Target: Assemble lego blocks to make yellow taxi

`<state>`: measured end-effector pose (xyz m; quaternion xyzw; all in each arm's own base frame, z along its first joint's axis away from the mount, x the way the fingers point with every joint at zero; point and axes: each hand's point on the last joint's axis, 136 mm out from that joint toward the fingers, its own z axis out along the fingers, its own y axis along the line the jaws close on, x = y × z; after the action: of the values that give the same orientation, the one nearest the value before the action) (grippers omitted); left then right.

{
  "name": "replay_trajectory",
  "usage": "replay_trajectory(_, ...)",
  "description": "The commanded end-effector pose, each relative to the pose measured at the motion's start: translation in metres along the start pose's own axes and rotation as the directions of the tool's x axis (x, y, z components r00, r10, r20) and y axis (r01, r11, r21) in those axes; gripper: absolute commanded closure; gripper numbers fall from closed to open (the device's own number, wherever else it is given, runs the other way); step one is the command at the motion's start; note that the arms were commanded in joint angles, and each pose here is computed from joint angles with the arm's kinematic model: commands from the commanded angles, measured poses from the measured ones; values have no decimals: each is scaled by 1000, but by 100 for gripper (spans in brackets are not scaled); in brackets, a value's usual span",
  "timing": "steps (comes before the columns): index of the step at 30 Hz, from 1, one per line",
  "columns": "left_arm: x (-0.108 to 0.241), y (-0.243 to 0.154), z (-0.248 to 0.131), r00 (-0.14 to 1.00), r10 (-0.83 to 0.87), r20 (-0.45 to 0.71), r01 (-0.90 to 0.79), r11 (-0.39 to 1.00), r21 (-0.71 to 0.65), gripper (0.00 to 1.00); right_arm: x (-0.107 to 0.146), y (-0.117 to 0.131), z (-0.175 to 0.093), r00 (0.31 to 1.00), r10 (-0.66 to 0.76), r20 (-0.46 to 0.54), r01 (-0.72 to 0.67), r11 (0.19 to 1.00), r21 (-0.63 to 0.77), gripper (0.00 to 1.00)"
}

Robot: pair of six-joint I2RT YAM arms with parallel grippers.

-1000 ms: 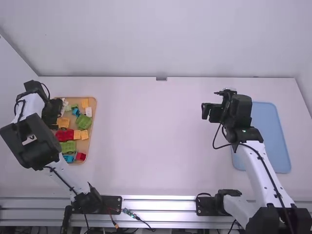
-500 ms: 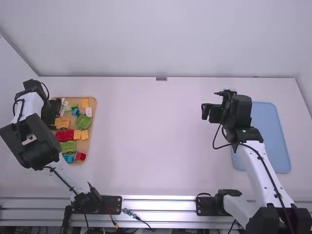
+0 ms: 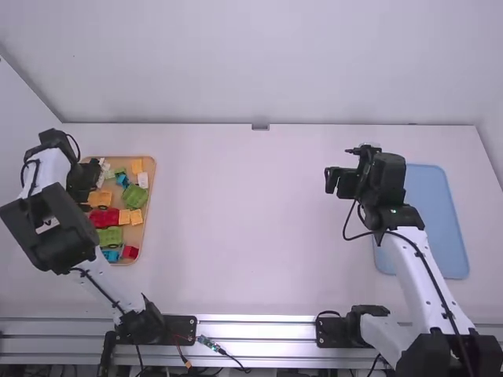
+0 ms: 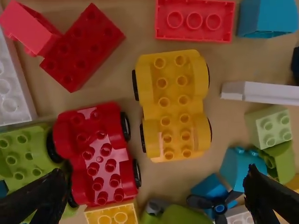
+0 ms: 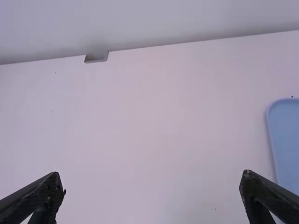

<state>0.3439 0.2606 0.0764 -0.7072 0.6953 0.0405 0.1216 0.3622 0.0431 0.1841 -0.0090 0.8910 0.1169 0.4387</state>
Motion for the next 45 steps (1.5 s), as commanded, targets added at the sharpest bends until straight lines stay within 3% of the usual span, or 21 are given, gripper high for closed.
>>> replay_trajectory(1,-2,-9,-2,1000,12,25,-13,1000,5,1,-14,3,-3,1000,-2,25,2,1000,-9,1)
replay_trajectory(12,-3,-11,6,1000,11,19,-11,1000,8,1,-15,8,-3,1000,-3,27,4,999,-36,1)
replay_trajectory(22,14,-21,60,992,58,-108,-67,995,-76,1,-16,9,-3,999,-5,32,6,999,-38,1)
replay_trajectory(26,12,-21,75,994,45,-100,-58,989,-134,1,-17,17,-2,999,-22,36,24,998,-56,1)
replay_trajectory(32,18,-28,76,991,40,-127,-53,994,-100,1,-17,35,-1,996,-74,44,78,993,-87,1)
replay_trajectory(37,23,-25,72,984,33,-172,-51,994,-102,1,-17,34,1,994,-100,47,102,994,-40,1)
replay_trajectory(45,8,-29,32,989,13,-145,-34,989,-141,1,-16,34,1,993,-112,47,113,994,-5,1)
